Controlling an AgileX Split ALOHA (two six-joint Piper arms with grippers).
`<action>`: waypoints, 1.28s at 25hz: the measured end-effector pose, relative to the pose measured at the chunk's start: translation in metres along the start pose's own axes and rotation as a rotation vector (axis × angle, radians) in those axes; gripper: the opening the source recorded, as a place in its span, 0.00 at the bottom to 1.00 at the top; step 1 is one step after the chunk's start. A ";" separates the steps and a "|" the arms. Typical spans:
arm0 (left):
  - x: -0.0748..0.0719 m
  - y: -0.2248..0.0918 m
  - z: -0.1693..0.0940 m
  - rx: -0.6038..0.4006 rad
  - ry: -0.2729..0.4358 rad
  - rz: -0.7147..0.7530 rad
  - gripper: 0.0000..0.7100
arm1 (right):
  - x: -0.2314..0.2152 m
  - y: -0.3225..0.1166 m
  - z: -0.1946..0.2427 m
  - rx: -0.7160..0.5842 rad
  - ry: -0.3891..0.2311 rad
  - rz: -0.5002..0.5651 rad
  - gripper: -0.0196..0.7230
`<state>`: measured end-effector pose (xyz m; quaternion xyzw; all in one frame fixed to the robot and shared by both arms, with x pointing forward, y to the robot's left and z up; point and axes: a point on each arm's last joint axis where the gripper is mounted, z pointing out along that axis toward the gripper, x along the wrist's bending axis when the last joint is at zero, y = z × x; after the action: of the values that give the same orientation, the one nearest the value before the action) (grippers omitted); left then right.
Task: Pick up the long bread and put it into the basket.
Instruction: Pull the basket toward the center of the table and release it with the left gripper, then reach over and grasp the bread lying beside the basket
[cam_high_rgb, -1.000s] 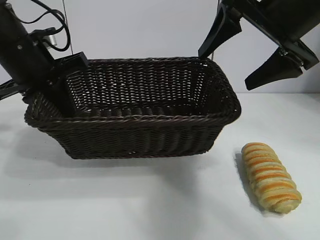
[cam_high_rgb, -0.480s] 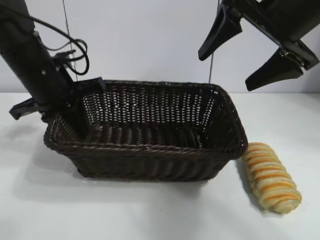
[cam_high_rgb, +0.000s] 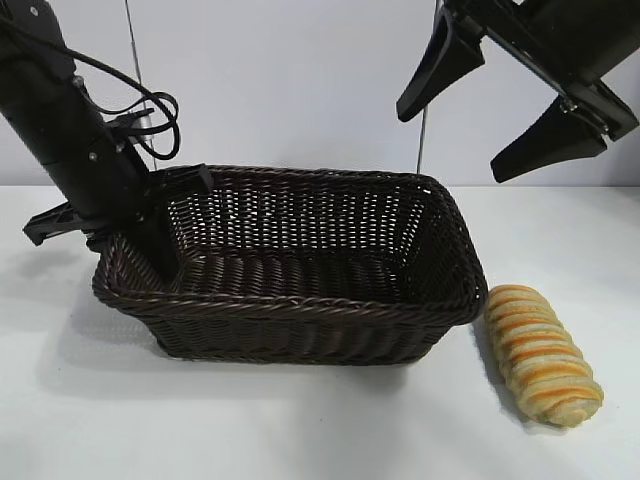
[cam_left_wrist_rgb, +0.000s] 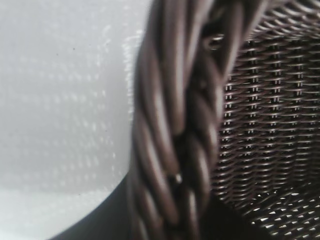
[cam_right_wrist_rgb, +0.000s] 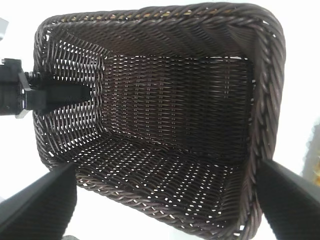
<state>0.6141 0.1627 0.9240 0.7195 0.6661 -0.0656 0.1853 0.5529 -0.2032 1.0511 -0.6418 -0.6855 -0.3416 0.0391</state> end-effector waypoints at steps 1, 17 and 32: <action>0.000 0.000 0.000 0.004 -0.003 -0.002 0.37 | 0.000 0.000 0.000 0.000 0.001 0.001 0.96; -0.014 0.028 -0.077 0.001 0.178 0.129 0.98 | 0.000 0.000 0.000 0.001 0.001 0.001 0.96; 0.059 0.054 -0.172 -0.108 0.387 0.018 0.98 | 0.001 -0.001 0.000 0.016 0.006 0.002 0.96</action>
<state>0.6475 0.2757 1.0720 0.7135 0.6855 0.1113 0.0927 0.5515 -0.2026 1.0508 -0.6410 -0.6876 -0.3379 0.0465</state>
